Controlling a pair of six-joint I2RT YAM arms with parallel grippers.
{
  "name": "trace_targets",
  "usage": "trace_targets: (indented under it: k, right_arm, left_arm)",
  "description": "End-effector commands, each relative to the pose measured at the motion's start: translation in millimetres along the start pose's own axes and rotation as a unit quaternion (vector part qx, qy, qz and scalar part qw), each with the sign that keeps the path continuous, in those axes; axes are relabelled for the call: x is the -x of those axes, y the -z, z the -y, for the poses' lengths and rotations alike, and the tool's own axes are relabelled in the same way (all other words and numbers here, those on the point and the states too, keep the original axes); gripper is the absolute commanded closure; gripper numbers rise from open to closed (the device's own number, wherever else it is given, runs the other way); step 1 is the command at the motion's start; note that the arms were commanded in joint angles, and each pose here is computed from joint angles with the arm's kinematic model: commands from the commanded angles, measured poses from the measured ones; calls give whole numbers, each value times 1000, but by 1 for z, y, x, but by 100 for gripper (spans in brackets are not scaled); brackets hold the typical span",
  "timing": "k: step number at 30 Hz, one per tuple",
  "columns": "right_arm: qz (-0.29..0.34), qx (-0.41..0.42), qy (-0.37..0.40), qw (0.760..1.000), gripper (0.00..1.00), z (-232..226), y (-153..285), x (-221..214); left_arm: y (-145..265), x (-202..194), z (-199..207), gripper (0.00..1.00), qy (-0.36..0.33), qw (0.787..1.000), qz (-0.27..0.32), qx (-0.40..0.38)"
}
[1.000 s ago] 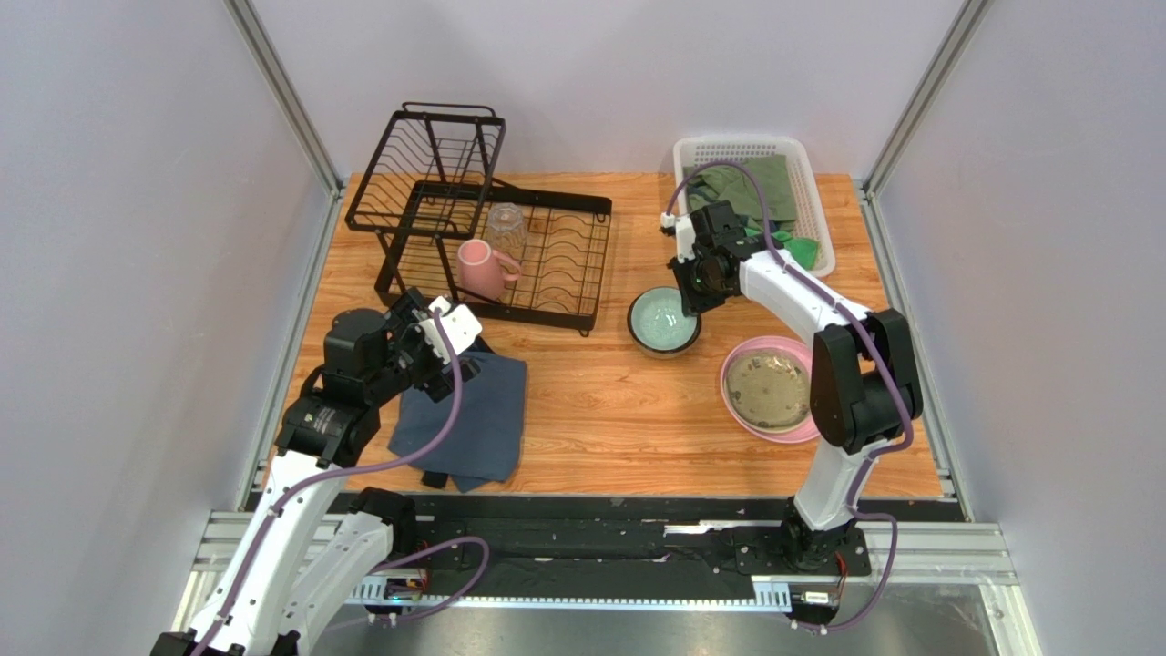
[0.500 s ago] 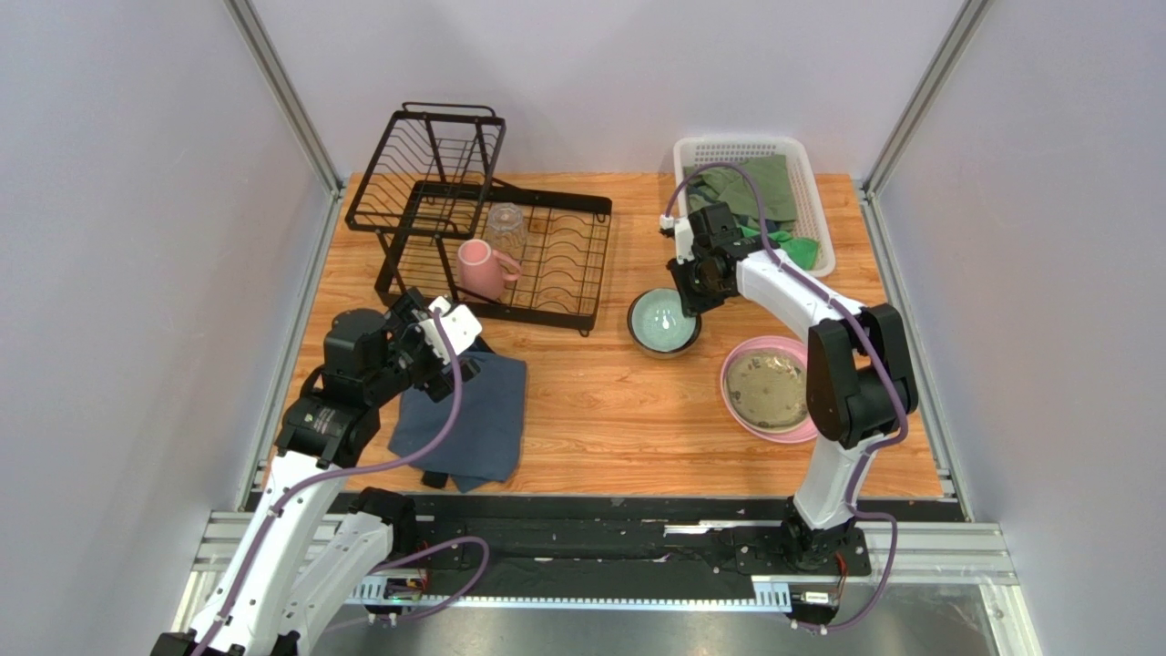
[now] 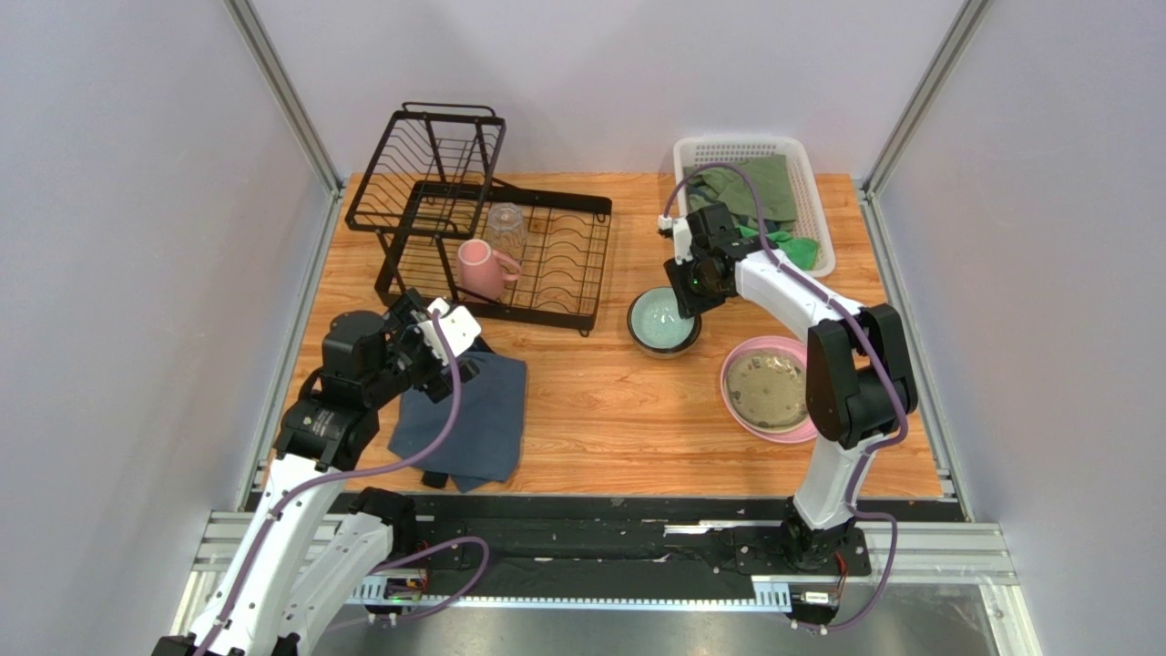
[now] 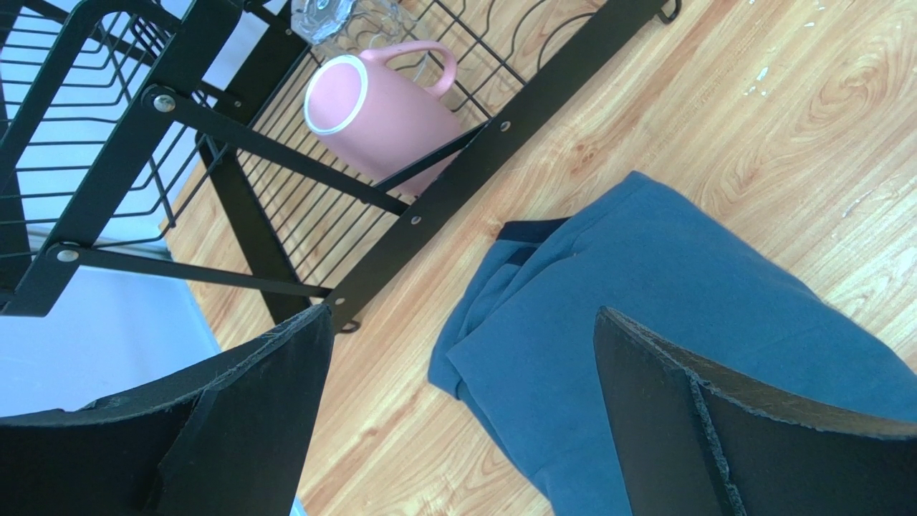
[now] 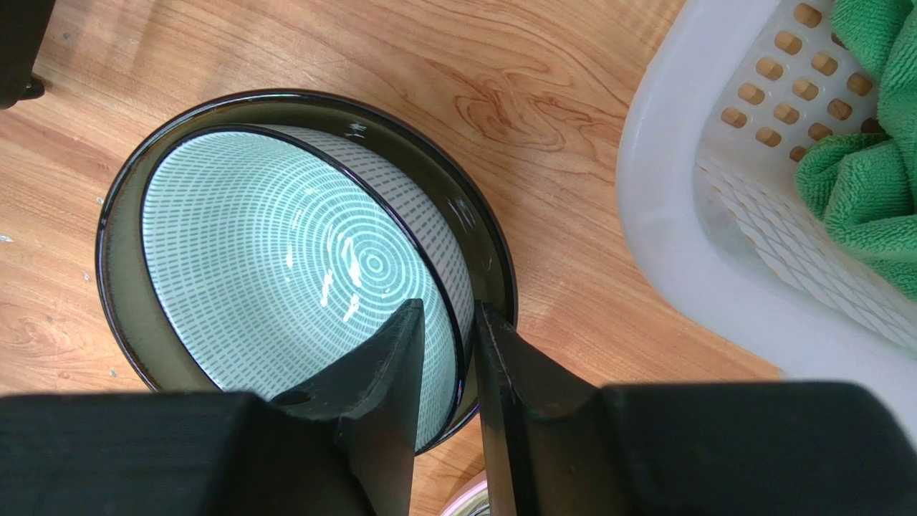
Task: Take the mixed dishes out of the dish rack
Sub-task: Place the bowl at the center of the board.
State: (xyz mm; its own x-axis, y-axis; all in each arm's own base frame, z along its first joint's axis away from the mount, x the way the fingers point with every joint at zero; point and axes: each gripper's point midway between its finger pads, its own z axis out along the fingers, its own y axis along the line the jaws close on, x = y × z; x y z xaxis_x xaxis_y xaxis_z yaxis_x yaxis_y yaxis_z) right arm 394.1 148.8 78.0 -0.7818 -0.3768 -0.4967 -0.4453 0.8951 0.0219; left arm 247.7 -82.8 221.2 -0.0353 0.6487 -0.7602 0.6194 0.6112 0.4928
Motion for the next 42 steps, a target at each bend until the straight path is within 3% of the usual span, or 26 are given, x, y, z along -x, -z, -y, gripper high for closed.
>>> trace_targets:
  k: [1, 28, 35, 36, 37, 40, 42]
  right_arm:
    - [34, -27, 13, 999, 70, 11, 13, 19]
    - [70, -77, 28, 994, 66, 26, 47, 34]
    - [116, -66, 64, 989, 64, 1, 68, 66]
    - [132, -54, 70, 987, 62, -9, 74, 77]
    - [140, -47, 71, 986, 49, -14, 77, 83]
    - [169, -15, 84, 982, 32, -37, 85, 106]
    - [192, 0, 98, 977, 27, -53, 92, 125]
  left_arm:
    - [1, 3, -2, 1, -5, 1000, 10, 5]
    - [5, 7, -5, 1, -10, 1000, 14, 9]
    - [4, 6, -6, 1, -2, 1000, 13, 16]
    - [3, 5, -6, 1, -2, 1000, 12, 17]
    - [4, 6, -7, 1, -2, 1000, 12, 18]
    - [4, 5, -7, 1, 1, 1000, 11, 21]
    - [3, 3, -6, 1, 2, 1000, 10, 21]
